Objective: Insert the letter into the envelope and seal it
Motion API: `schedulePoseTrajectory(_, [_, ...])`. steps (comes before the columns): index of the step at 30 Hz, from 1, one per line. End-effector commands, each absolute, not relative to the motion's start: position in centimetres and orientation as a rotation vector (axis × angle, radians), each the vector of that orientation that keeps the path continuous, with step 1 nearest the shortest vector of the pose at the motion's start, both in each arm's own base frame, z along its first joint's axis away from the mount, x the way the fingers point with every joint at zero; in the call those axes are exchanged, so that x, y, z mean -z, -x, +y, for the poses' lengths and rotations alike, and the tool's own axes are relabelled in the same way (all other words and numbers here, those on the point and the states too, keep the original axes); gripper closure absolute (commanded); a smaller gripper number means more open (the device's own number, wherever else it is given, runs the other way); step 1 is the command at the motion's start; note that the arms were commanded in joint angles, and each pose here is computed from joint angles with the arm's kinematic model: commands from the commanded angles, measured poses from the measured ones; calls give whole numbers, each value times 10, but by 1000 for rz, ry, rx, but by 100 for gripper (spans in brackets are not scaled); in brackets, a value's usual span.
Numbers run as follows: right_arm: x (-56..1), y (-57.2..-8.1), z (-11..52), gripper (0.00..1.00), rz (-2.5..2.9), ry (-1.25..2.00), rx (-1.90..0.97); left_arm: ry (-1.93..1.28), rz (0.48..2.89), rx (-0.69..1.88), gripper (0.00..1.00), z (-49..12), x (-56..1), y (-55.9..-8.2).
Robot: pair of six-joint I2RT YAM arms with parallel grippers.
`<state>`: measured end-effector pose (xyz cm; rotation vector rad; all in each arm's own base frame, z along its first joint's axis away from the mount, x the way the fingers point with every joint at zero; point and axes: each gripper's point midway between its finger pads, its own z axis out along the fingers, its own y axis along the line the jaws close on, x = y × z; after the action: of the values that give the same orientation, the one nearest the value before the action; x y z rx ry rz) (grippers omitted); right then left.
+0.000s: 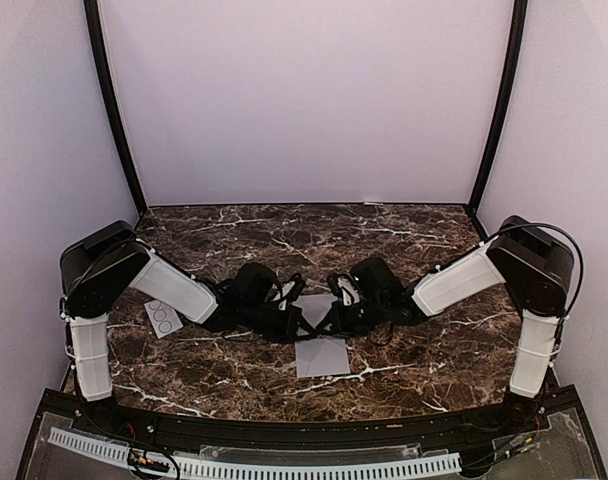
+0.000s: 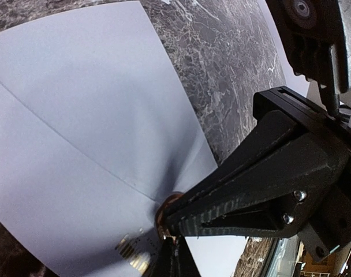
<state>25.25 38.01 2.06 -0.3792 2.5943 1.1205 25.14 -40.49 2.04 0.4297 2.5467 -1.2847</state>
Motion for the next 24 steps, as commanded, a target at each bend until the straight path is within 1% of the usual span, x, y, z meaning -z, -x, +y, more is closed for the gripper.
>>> schedulePoseTrajectory(1, [-11, -251, 367, 100, 2641, 336, -1049, -398, 2628, 1173, 100, -393, 8, -249])
schedulePoseTrajectory(10, [-16, -253, 357, 100, 2639, 310, -999, -363, 2685, 1080, 100, -381, 22, -248])
schedulePoseTrajectory(17, [-15, -253, 348, 100, 2644, 289, -980, -360, 2681, 1088, 100, -382, 19, -248])
schedulePoseTrajectory(24, [-16, -247, 355, 100, 2637, 338, -1038, -369, 2674, 1095, 100, -383, 17, -248])
